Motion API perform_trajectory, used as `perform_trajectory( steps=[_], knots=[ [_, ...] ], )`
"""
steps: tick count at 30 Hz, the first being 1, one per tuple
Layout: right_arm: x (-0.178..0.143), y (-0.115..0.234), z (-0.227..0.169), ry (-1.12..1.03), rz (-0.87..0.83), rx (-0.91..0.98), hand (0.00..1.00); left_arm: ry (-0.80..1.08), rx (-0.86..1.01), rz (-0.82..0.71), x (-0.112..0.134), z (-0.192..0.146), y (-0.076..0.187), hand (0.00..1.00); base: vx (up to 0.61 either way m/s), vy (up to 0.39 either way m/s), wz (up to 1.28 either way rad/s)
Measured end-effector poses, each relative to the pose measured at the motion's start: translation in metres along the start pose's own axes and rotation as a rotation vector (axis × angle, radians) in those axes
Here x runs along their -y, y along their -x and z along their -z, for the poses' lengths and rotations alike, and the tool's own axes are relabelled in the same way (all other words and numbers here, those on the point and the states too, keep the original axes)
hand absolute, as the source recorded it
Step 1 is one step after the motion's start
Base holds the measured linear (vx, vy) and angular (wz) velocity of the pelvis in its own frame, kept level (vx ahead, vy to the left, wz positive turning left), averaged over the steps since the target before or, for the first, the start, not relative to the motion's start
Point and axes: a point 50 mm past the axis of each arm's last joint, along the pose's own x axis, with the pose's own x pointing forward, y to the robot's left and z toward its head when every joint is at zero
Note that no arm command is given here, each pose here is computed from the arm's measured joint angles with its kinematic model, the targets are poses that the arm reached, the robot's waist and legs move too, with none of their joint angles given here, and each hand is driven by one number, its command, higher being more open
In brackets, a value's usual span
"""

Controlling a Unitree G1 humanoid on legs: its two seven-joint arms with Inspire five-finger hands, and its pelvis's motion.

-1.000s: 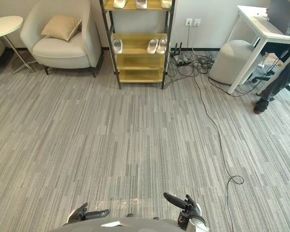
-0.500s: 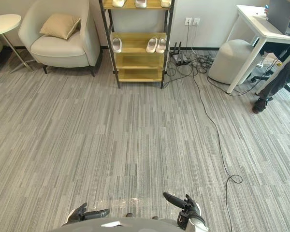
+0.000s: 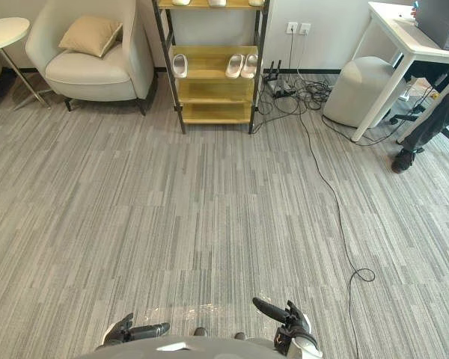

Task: Organize the slippers on the shoe rack

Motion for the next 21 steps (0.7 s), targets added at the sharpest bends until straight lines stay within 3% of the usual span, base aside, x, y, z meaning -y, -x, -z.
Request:
perform_trajectory(
  steps=[8, 14, 21],
  knots=[
    [0.007, -0.001, -0.011, -0.005, 0.017, 0.037, 1.0, 0.127, 0.112, 0.007, 0.012, -0.025, -0.001, 1.0, 0.05, 0.021, -0.26],
    [0.01, -0.002, -0.014, 0.022, 0.02, 0.042, 1.0, 0.151, 0.144, 0.015, 0.014, -0.033, -0.002, 1.0, 0.34, 0.211, -0.24],
    [-0.027, -0.003, -0.03, 0.028, -0.09, 0.093, 1.0, 0.132, 0.137, 0.002, 0.008, -0.039, -0.005, 1.0, 0.5, 0.224, -0.05]
  ],
)
